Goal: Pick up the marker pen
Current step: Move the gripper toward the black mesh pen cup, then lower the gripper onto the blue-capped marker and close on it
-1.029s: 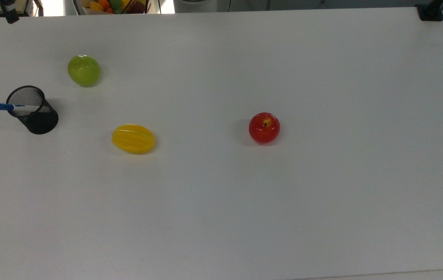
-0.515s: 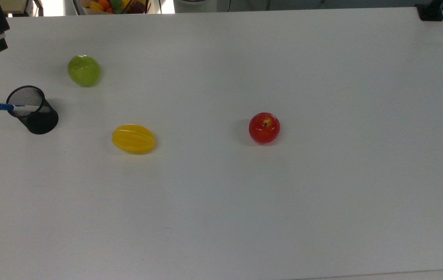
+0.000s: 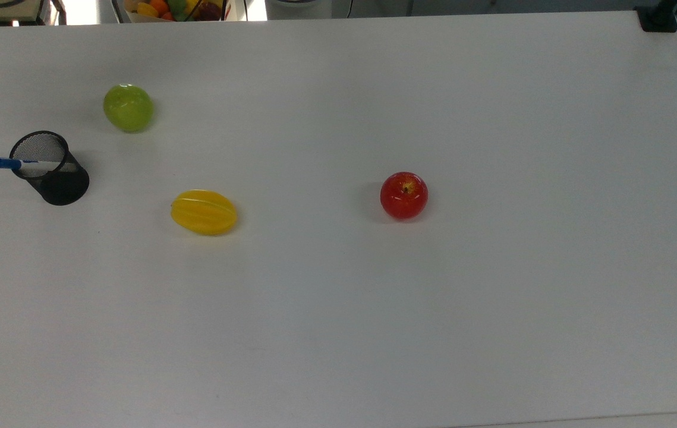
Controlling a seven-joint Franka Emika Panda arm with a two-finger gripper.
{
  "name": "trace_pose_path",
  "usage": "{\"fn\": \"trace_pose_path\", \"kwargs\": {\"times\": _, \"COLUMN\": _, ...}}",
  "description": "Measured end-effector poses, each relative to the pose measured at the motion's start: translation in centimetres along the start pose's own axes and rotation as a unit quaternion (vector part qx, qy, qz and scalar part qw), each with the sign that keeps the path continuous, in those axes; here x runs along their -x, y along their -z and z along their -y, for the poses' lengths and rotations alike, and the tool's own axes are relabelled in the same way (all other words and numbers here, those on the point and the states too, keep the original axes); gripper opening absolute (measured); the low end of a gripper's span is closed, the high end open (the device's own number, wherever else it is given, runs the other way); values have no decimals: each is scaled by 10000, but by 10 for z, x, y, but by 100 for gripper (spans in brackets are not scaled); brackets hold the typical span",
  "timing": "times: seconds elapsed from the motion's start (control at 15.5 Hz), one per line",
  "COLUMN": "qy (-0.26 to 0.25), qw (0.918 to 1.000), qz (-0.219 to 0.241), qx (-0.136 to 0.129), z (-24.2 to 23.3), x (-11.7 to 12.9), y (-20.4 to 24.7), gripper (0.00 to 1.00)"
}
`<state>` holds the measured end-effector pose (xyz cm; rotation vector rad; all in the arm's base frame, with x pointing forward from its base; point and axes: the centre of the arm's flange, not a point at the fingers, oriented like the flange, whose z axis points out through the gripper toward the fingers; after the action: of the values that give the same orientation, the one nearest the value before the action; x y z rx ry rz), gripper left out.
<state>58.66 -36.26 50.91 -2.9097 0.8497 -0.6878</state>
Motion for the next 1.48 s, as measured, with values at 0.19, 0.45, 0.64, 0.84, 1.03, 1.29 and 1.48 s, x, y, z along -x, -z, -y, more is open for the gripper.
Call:
{"fn": "trace_pose_path", "kwargs": {"times": 0.19, "qy": -11, "qw": 10000, "qz": 15, "qx": 57, "z": -3, "x": 1, "y": -17, "gripper": 93}}
{"fn": "trace_pose_path", "kwargs": {"times": 0.45, "qy": -8, "qw": 9998, "qz": 167, "qx": 98, "z": -4, "x": 5, "y": -38, "gripper": 84}}
{"fn": "trace_pose_path", "kwargs": {"times": 0.64, "qy": 23, "qw": 9998, "qz": 58, "qx": 164, "z": -1, "x": 5, "y": -57, "gripper": 82}}
{"fn": "trace_pose_path", "kwargs": {"times": 0.84, "qy": 43, "qw": 9997, "qz": -34, "qx": 230, "z": -1, "x": 6, "y": -74, "gripper": 79}}
{"fn": "trace_pose_path", "kwargs": {"times": 1.03, "qy": 72, "qw": 9996, "qz": -15, "qx": 260, "z": -1, "x": 8, "y": -83, "gripper": 76}}
{"fn": "trace_pose_path", "kwargs": {"times": 1.29, "qy": 104, "qw": 9996, "qz": 3, "qx": 253, "z": 2, "x": 9, "y": -86, "gripper": 70}}
{"fn": "trace_pose_path", "kwargs": {"times": 1.48, "qy": 138, "qw": 9996, "qz": 17, "qx": 238, "z": 7, "x": 10, "y": -89, "gripper": 66}}
